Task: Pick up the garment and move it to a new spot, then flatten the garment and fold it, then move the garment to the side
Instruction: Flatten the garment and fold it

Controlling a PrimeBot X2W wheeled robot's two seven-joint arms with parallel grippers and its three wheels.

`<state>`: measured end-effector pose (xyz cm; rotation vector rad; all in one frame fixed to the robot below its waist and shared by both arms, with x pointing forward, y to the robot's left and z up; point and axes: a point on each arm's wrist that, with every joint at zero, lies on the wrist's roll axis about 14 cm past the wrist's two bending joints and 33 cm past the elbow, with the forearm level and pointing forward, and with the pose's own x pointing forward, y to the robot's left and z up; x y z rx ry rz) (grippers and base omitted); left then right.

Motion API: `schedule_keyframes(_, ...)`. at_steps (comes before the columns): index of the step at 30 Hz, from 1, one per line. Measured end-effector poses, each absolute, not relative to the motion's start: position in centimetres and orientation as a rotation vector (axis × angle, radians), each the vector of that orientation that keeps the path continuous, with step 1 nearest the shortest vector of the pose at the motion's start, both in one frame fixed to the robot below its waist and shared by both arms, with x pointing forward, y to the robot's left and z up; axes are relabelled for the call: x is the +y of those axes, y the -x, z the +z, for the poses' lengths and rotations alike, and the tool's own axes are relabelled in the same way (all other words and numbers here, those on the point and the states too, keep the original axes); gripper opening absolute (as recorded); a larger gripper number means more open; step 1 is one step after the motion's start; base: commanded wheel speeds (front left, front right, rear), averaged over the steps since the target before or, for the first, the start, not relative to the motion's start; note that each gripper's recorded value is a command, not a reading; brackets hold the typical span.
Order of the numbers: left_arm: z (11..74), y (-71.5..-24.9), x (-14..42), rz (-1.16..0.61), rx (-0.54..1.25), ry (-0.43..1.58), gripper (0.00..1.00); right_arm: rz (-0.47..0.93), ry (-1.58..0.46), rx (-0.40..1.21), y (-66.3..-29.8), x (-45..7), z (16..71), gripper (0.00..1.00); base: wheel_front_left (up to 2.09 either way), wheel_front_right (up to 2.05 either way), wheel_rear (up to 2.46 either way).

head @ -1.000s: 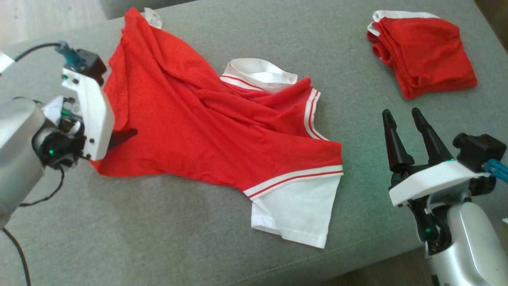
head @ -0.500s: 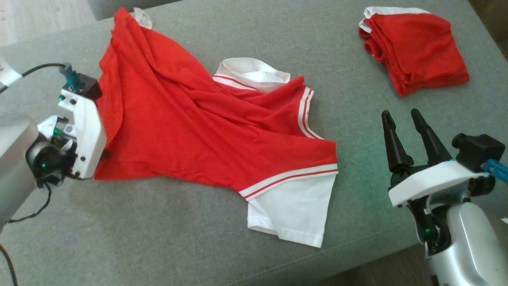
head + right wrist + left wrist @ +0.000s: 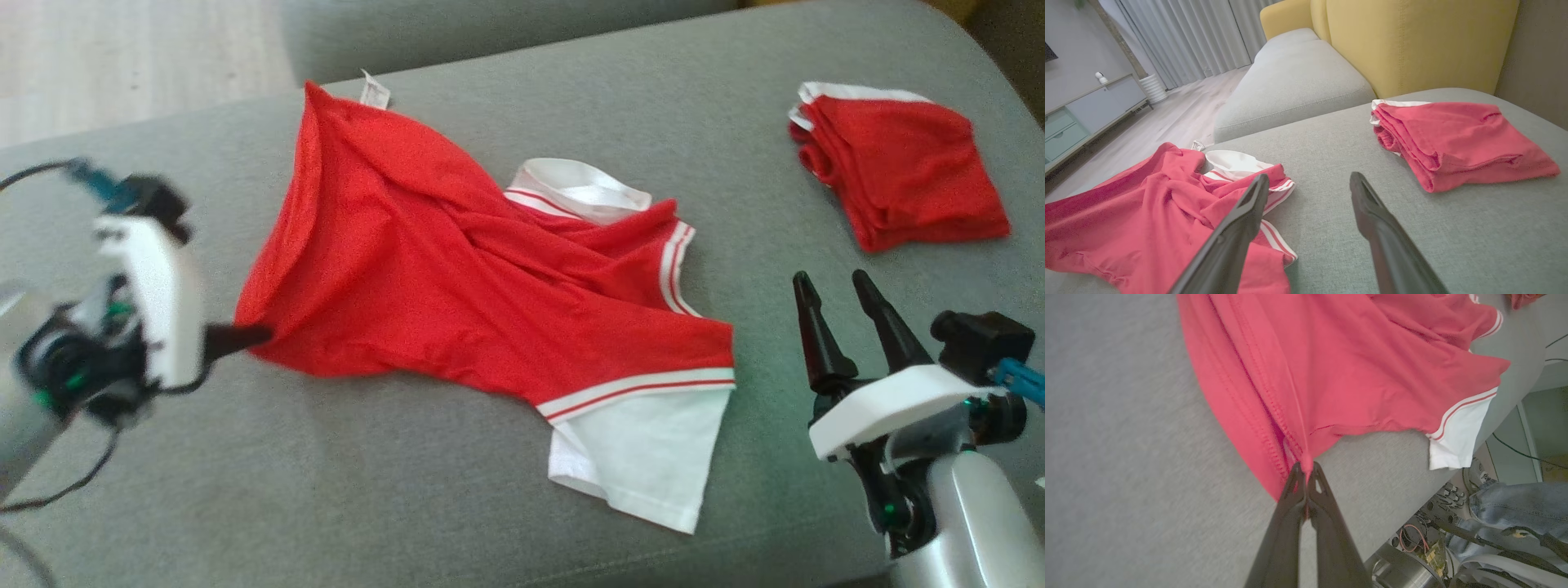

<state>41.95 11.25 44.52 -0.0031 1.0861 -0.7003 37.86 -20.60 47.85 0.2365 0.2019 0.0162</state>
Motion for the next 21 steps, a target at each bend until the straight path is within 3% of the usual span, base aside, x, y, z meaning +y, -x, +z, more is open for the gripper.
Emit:
schedule_keyframes(5, 42.7, -38.5, 16.6, -0.597, 1.181, 0.048, 0.00, 0.041, -0.235, 0.198, -38.4, -19.9, 48.3, 1.00, 0.00, 0.00, 0.00)
schedule_keyframes(13, 39.3, -34.1, 15.8, -0.654, 1.295, 0.082, 0.00, 0.004, -0.198, 0.220, -38.6, -21.9, 48.0, 1.00, 0.00, 0.00, 0.00)
schedule_keyframes(15, 38.9, -33.6, 16.1, -0.642, 1.305, 0.089, 0.86, 0.001, -0.197, 0.220, -38.6, -22.0, 48.0, 1.00, 0.00, 0.00, 0.00)
schedule_keyframes(16, 38.9, -33.6, 16.1, -0.642, 1.305, 0.089, 1.00, 0.001, -0.197, 0.220, -38.6, -22.0, 48.0, 1.00, 0.00, 0.00, 0.00)
schedule_keyframes(21, 39.5, -34.6, 17.2, -0.598, 1.207, 0.063, 1.00, 0.016, -0.194, 0.211, -38.7, -21.6, 48.6, 1.00, 0.00, 0.00, 0.00)
